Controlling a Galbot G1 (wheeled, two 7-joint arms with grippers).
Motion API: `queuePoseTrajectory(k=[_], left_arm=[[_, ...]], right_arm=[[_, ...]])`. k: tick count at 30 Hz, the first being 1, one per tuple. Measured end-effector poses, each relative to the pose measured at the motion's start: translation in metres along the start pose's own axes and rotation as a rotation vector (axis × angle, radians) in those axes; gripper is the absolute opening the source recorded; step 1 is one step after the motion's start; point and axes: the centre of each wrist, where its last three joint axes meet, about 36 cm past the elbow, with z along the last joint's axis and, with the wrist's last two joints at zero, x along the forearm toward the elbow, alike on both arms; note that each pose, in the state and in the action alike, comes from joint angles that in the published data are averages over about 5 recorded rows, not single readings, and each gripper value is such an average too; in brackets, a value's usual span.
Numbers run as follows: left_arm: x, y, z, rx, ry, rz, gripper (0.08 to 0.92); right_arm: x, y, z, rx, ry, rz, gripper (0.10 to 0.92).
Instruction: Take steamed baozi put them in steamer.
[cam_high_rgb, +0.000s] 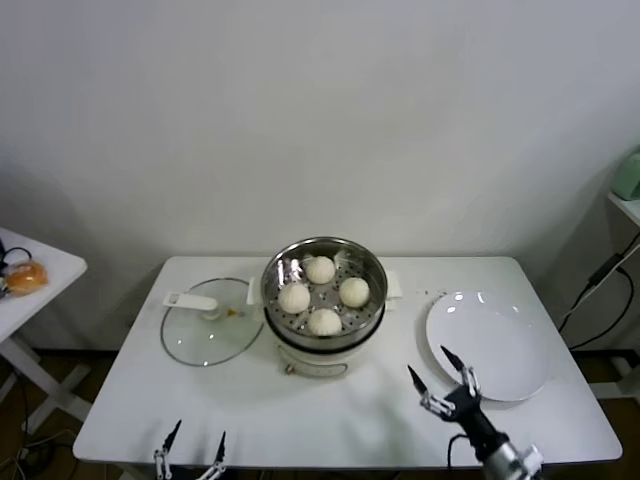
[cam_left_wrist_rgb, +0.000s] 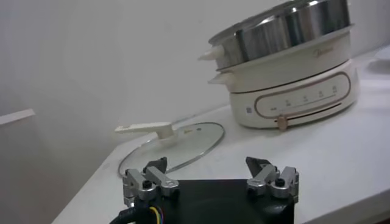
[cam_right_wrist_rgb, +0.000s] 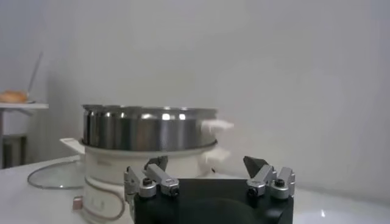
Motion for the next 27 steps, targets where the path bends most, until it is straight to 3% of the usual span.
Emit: queuePoseTrajectory(k=[10,27], left_arm=[[-0.001,0.000,-0.002,0.003,-0.007,0.000,0.823],[-0.001,0.000,-0.002,0.005,-0.009,-0.003,0.823]], right_arm=[[0.046,0.049,0.038,-0.119,-0.024,0.172,0.823],[0.064,0.080,0.054,-0.192,-0.028,0.299,0.823]])
